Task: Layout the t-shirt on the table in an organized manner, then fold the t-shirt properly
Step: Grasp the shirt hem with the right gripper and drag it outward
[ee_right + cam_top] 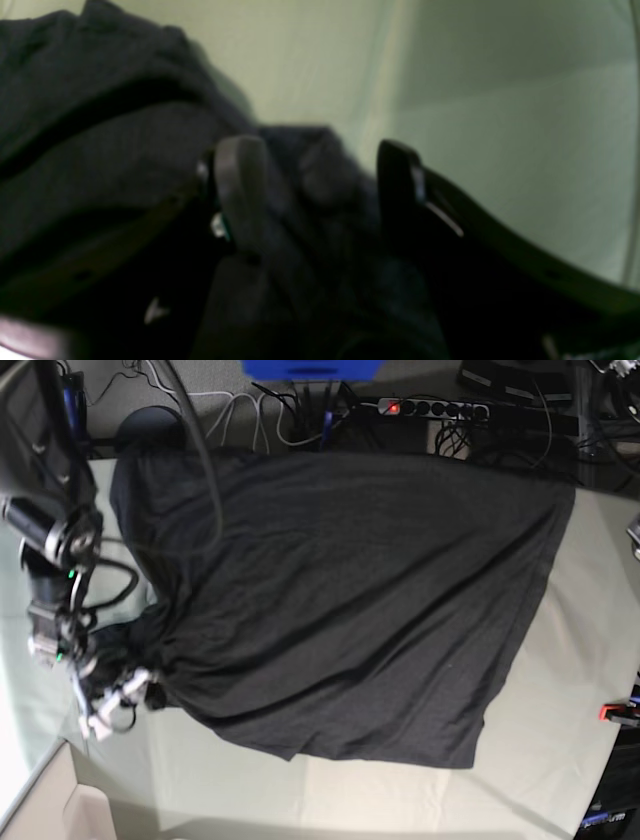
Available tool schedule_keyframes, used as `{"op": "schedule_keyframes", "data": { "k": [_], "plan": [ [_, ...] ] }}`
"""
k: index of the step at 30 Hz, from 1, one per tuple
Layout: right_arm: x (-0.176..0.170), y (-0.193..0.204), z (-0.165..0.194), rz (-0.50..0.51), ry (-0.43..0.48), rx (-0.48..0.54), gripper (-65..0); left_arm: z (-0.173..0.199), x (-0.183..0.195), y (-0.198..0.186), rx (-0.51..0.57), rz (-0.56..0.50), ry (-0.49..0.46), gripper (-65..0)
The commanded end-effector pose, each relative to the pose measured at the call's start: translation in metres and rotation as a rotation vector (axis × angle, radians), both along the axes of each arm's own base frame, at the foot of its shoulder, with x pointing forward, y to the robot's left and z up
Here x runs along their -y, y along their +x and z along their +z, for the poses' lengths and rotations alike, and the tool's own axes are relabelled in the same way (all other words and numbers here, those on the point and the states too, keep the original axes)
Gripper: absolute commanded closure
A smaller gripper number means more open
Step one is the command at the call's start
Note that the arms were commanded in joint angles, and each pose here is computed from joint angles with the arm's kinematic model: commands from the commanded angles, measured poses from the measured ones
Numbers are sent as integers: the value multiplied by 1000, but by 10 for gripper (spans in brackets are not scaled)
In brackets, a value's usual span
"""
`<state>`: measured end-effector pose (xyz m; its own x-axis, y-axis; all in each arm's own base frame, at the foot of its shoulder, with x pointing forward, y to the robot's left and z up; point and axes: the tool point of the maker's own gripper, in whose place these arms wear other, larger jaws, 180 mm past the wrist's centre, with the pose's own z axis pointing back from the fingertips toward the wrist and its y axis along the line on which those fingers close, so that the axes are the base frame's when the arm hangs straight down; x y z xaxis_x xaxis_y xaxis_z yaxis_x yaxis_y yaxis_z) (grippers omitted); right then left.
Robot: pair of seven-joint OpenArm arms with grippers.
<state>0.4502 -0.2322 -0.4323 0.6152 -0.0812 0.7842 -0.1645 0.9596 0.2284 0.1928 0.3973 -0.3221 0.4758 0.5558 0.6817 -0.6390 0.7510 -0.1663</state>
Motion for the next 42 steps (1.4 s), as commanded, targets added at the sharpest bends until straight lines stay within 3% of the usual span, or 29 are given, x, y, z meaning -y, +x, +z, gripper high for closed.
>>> {"op": "schedule_keyframes", "data": {
  "k": [1, 10, 15, 17, 20, 26, 36, 40, 42],
  "plan": [
    [7, 13, 19, -12, -2, 68, -351, 12, -4, 6, 32, -10, 28, -451],
    [15, -9, -24, -58, -266, 45, -350, 14, -4, 9, 43, -9, 26, -451],
    [3, -15, -35, -12, -323, 25, -327, 13, -4, 9, 39, -10, 26, -451],
    [-6, -12, -35, 7, -317, 33, -234, 13, -4, 9, 39, -10, 26, -451],
    [-8, -5, -28, 3, -313, 53, -9, 12, -4, 7, 35, -10, 26, -451],
    [-12, 16, -5, 13, -298, 100, 0, 13, -5, 6, 34, -5, 27, -451],
    [15, 113, 143, -89, -357, 397, 0, 16, -5, 7, 40, -7, 34, -451],
    [11, 126, 168, -93, -350, 442, -4, 16, -5, 7, 40, -7, 34, -451],
    [6, 126, 167, -86, -346, 442, -48, 16, -5, 7, 40, -7, 34, -451]
  ]
}}
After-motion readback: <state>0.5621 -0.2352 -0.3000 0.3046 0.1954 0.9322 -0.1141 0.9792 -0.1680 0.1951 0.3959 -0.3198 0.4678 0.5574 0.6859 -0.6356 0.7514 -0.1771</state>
